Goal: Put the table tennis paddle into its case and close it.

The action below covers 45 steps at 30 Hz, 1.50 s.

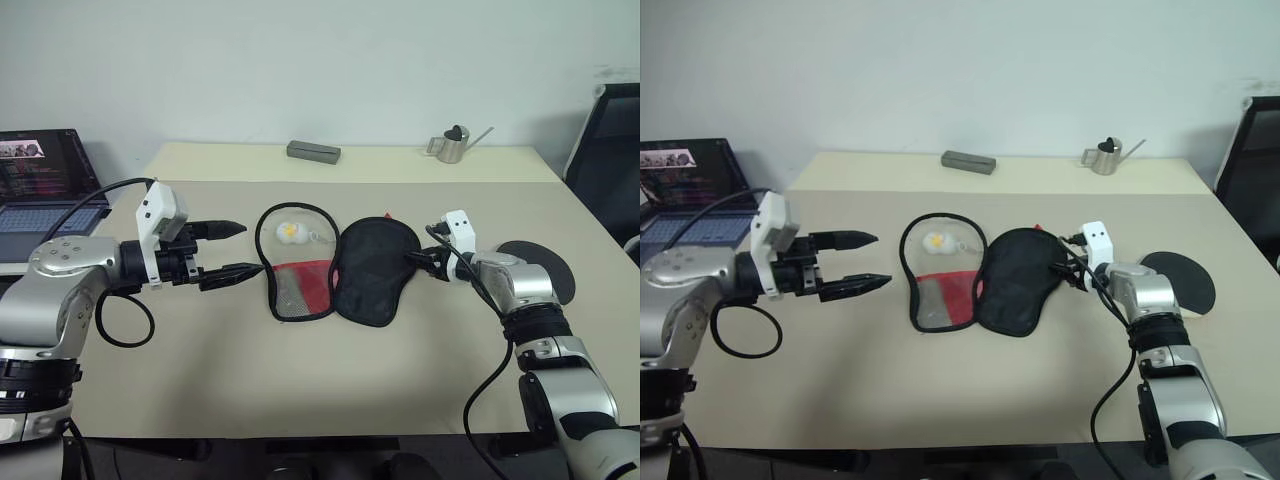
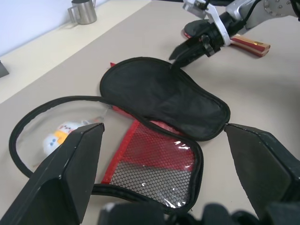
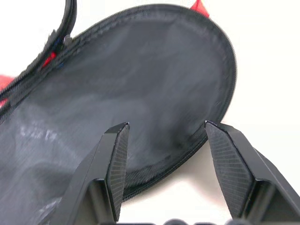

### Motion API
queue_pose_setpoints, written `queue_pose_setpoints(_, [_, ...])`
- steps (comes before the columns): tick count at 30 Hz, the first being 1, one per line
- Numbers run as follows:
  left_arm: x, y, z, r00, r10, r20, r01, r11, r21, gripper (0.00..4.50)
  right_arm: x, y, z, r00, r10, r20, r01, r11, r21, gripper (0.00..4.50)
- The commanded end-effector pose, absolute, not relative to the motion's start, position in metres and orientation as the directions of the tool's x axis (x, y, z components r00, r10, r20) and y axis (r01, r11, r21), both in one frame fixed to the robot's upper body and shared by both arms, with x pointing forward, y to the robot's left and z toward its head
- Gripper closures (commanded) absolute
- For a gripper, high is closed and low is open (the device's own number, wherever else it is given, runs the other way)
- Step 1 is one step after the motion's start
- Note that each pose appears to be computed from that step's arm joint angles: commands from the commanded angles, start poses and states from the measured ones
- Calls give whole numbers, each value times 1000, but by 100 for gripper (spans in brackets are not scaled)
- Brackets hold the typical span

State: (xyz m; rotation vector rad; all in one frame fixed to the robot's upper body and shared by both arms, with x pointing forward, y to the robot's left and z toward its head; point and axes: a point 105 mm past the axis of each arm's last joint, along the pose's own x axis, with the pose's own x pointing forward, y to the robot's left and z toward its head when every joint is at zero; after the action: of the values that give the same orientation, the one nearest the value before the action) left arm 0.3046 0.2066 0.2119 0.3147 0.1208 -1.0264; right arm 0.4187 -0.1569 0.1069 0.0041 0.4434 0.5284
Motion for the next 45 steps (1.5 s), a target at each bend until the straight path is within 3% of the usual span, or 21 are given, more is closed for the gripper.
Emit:
queue_pose_setpoints(1, [303,207,221,528,-817,-230,844,475,251,0,422,-154,129,795,497,-347,-499,862,90,168])
queue_pose_setpoints(17, [304,209,220,542,-808,-231,834,486,260,0,426,-157,99,804,410,-430,-410,907,100,168])
queue_pose_setpoints(24, [304,209,219,549,-803,-231,830,492,263,0,423,-143,96,771,463,-437,-448,882,145,168])
queue_pose_setpoints(27, [304,209,219,551,-802,-231,829,493,263,0,423,-139,96,766,474,-434,-460,876,145,223])
queue_pose_setpoints(33, [302,209,217,548,-802,-238,832,491,259,0,425,-138,99,767,469,-437,-470,875,114,429])
queue_pose_setpoints(34, [301,209,217,547,-802,-240,833,491,257,0,425,-139,99,767,468,-439,-471,875,110,445])
queue_pose_setpoints(45, [296,207,209,528,-806,-269,847,473,245,0,432,-148,104,755,447,-480,-507,862,5,445])
